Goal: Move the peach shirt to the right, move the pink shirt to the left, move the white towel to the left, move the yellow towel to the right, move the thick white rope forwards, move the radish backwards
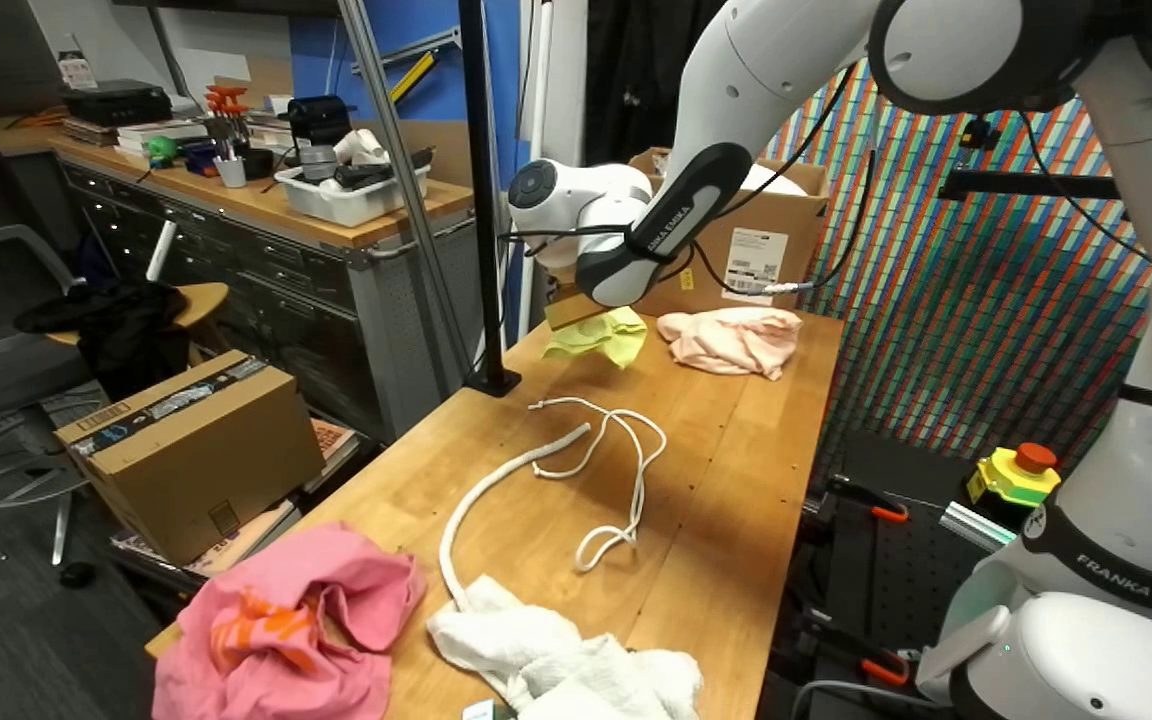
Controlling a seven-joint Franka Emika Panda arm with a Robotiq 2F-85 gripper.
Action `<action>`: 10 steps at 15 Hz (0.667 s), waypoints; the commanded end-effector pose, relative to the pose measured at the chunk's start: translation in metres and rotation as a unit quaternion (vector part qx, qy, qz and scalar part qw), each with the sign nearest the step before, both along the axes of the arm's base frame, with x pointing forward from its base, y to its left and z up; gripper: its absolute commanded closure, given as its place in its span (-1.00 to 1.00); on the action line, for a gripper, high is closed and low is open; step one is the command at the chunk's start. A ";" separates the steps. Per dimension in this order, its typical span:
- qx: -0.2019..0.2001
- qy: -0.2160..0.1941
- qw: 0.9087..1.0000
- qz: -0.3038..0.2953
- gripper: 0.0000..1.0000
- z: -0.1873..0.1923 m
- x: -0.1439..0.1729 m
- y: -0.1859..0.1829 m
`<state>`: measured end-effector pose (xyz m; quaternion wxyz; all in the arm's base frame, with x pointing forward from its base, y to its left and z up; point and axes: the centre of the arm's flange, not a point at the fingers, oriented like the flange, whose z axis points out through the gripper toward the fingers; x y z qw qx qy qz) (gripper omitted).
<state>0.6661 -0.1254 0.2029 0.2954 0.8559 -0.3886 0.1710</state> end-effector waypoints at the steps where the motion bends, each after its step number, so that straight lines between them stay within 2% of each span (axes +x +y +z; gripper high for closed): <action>1: -0.009 -0.013 0.999 -0.036 0.84 -0.005 0.025 -0.028; 5: 0.007 -0.031 0.996 -0.082 0.84 -0.008 0.038 -0.056; 10: 0.032 -0.071 0.986 -0.148 0.84 -0.010 0.050 -0.087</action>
